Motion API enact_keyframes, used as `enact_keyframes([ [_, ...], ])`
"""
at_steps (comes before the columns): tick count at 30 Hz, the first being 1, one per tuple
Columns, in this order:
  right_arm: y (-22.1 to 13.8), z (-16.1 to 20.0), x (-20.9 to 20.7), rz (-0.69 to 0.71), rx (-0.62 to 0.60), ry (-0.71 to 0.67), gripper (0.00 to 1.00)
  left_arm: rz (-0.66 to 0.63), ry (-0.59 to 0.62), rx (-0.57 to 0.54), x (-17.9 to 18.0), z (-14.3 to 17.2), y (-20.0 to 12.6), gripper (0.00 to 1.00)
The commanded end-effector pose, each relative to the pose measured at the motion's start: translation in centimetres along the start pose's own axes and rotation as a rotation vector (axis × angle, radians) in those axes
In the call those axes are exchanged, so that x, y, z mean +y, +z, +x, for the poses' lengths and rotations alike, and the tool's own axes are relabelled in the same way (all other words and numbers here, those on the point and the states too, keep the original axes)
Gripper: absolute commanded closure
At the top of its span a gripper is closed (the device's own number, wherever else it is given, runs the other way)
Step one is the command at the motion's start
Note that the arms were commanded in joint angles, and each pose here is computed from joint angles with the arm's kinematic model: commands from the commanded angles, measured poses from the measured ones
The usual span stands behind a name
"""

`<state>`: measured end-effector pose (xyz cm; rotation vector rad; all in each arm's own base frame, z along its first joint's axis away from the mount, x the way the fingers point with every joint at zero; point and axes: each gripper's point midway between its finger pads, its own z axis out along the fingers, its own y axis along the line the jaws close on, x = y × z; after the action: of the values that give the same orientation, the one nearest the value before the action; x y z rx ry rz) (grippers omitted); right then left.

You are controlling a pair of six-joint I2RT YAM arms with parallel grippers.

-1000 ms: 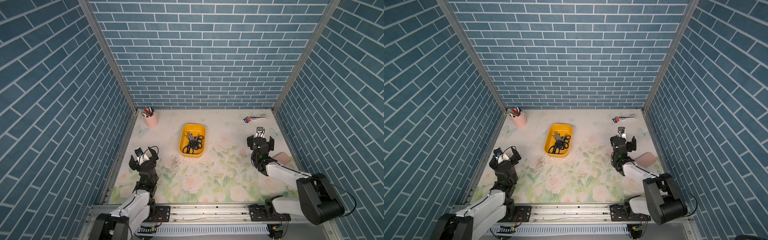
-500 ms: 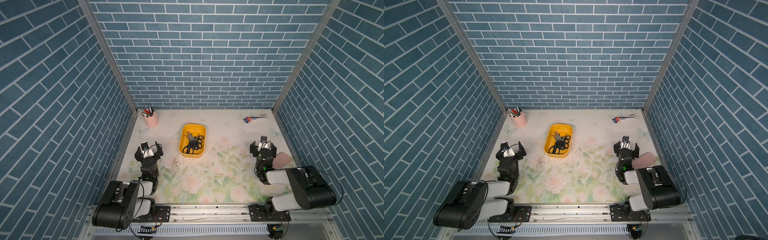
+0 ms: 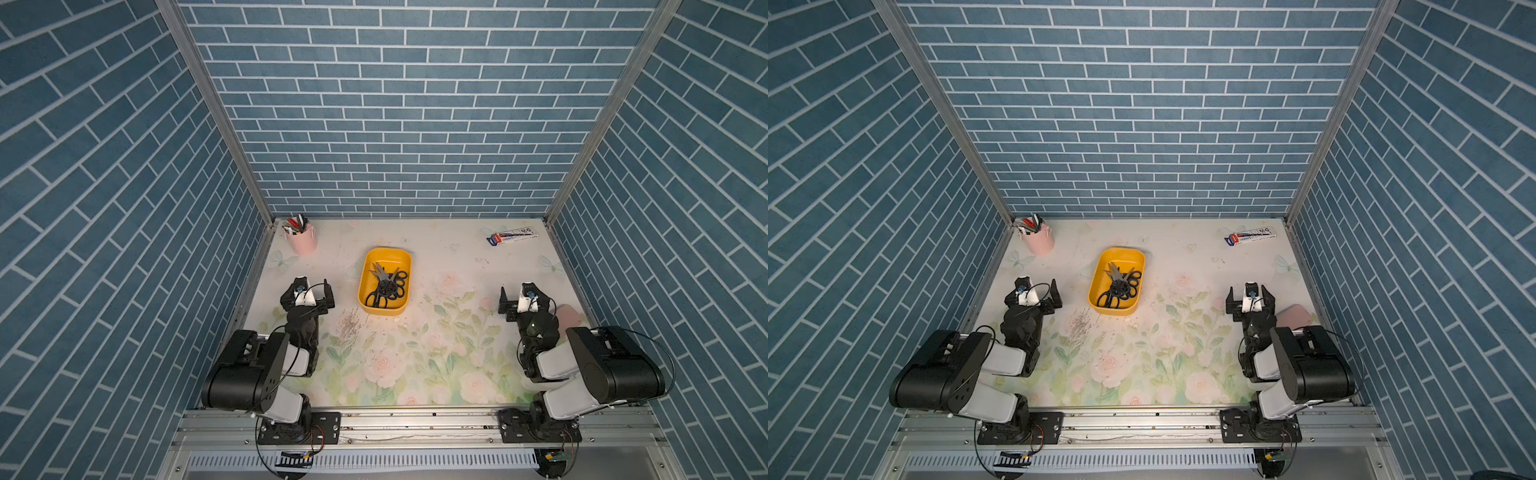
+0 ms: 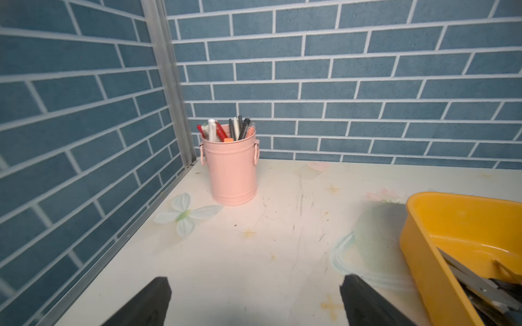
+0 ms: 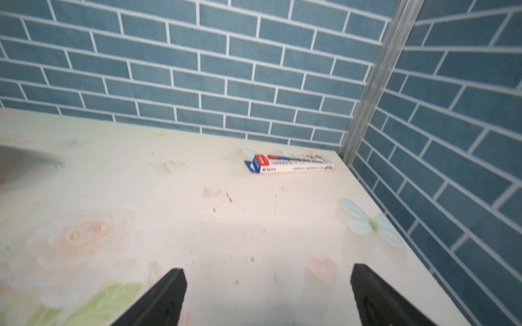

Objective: Put the scissors into the storage box
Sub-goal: Reset both arms

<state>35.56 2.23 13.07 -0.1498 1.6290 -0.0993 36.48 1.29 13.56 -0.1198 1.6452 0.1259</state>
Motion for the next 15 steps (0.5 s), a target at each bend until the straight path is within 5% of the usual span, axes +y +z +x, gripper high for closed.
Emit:
enact_keyframes([
  [1, 1.89, 0.49, -0.03, -0.04, 0.059, 0.044, 0.0, 0.035, -0.007, 0.038, -0.03, 0.5, 0.83, 0.0],
  [15, 2.04, 0.77, -0.74, -0.011, 0.072, 0.061, 0.0, 0.034, -0.007, 0.04, -0.05, 0.51, 0.85, 0.0],
])
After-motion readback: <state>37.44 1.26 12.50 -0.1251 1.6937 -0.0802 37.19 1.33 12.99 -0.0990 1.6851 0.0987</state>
